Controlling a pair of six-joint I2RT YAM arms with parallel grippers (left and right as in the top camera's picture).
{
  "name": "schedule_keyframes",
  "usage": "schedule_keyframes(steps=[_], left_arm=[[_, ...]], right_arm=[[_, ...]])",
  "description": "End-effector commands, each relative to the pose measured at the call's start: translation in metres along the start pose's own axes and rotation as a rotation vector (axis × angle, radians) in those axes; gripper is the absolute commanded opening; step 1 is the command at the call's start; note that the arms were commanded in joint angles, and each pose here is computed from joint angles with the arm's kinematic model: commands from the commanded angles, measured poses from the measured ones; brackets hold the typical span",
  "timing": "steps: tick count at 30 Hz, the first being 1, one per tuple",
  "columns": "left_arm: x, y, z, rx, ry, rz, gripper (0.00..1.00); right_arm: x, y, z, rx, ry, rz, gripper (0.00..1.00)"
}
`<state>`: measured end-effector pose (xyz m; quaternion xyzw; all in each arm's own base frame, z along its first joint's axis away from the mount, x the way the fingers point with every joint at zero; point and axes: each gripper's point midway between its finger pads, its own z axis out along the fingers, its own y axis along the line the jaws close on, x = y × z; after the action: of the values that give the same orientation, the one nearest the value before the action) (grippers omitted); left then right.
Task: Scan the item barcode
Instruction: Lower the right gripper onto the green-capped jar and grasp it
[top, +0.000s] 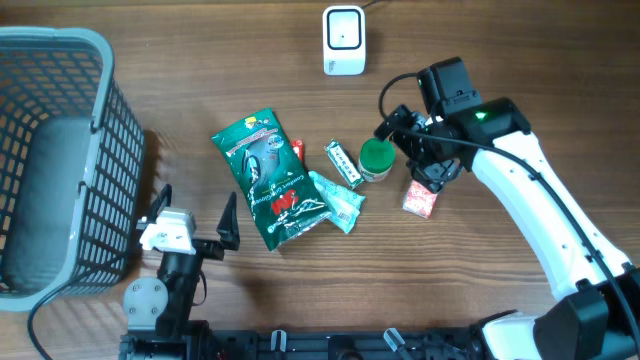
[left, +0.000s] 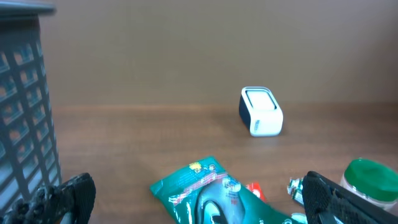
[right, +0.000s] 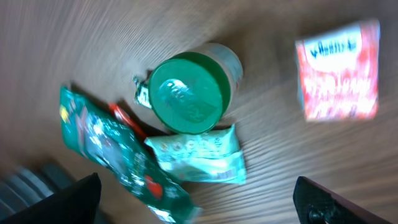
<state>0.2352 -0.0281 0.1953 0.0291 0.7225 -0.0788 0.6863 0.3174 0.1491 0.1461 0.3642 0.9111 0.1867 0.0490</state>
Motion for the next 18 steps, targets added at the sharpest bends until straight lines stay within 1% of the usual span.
schedule_keyframes(steps=[1,3,4,5,7,10,15,18], left_arm=[[0.023,-0.002,-0.001,0.012,0.089,0.007,1.00],[0.046,-0.001,-0.004,0.007,0.183,-0.006,1.00],[0.064,0.000,-0.008,0.002,0.255,-0.016,1.00],[0.071,0.000,-0.010,0.000,0.291,-0.021,1.00],[0.071,0.000,-0.010,0.000,0.292,-0.021,1.00],[0.071,0.000,-0.010,0.000,0.292,-0.021,1.00],[0.071,0.000,-0.010,0.000,0.292,-0.021,1.00],[0.071,0.000,-0.010,0.000,0.292,-0.021,1.00]], right_arm=[[0.002,0.002,0.002,0.004,0.013,0.406,1.00],[0.001,0.002,0.002,0.006,0.012,0.518,1.00],[0.002,0.002,0.003,0.009,0.013,0.571,1.00],[0.002,0.002,0.004,0.010,0.017,0.606,1.00],[-0.001,0.004,0.011,0.014,0.016,0.651,1.00],[-0.003,0.008,0.024,0.018,0.039,0.665,1.00],[0.004,0.023,0.066,0.022,0.173,0.661,1.00],[0.003,0.025,0.095,0.042,0.214,0.686,1.00]])
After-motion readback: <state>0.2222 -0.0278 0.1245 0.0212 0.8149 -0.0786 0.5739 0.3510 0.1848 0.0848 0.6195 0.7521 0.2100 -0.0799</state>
